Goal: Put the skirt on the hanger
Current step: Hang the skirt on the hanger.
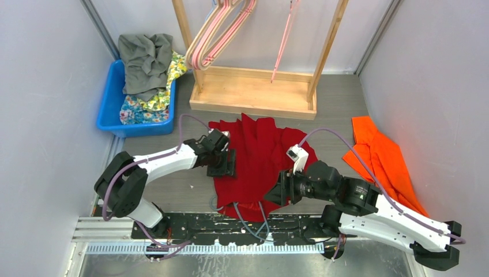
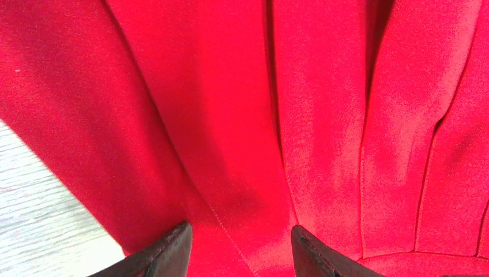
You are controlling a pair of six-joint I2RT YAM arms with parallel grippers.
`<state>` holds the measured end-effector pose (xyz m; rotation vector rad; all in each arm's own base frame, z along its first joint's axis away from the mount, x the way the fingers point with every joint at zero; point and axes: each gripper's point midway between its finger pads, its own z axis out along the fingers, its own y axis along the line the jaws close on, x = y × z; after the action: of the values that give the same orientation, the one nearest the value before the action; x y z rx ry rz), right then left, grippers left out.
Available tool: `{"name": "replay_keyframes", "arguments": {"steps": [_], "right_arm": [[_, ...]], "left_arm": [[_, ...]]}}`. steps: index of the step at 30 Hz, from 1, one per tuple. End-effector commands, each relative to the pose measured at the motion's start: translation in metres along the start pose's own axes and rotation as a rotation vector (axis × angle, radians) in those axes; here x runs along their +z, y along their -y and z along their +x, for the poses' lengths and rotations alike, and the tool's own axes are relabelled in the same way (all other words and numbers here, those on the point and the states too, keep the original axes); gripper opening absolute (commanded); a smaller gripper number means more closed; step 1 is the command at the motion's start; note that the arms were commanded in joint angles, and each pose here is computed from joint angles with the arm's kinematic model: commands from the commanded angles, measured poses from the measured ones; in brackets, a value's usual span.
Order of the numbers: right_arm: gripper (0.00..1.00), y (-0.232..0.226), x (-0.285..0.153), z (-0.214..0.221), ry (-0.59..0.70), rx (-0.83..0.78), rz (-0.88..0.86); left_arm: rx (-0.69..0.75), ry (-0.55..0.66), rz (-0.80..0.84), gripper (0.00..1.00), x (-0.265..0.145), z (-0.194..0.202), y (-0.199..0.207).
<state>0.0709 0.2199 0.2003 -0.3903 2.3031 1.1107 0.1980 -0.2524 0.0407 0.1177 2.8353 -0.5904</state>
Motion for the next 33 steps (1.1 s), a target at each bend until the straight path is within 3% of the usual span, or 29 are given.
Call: {"name": "replay_keyframes", "arguments": {"steps": [1, 11, 14, 17, 19, 20, 26, 33], "right_arm": [[0.67, -0.006, 0.002, -0.001, 0.008, 0.0, -0.037], [0.65, 0.001, 0.003, 0.004, 0.021, 0.016, -0.032], [0.64, 0.005, 0.004, 0.007, 0.02, 0.026, -0.028], [0.64, 0.006, 0.004, 0.01, 0.019, 0.033, -0.033], [0.63, 0.009, 0.004, 0.011, 0.019, 0.035, -0.023], [0.63, 0.009, 0.004, 0.012, 0.015, 0.034, -0.022], [0.6, 0.015, 0.015, 0.02, -0.039, 0.025, 0.016], [0.56, 0.03, 0.039, 0.028, -0.129, -0.057, 0.137]], "left_arm": [[0.052, 0.052, -0.071, 0.64, -0.007, -0.018, -0.005], [0.084, 0.011, -0.189, 0.63, 0.033, -0.007, -0.015], [0.084, 0.008, -0.228, 0.56, 0.045, -0.004, -0.019], [0.081, 0.003, -0.262, 0.36, 0.054, 0.0, -0.026], [0.079, -0.007, -0.279, 0.04, 0.06, 0.003, -0.031], [0.079, -0.01, -0.287, 0.0, 0.062, 0.003, -0.033], [0.094, 0.017, -0.263, 0.0, 0.05, -0.009, -0.019], [0.096, 0.098, -0.192, 0.0, 0.006, -0.056, 0.005]]}}
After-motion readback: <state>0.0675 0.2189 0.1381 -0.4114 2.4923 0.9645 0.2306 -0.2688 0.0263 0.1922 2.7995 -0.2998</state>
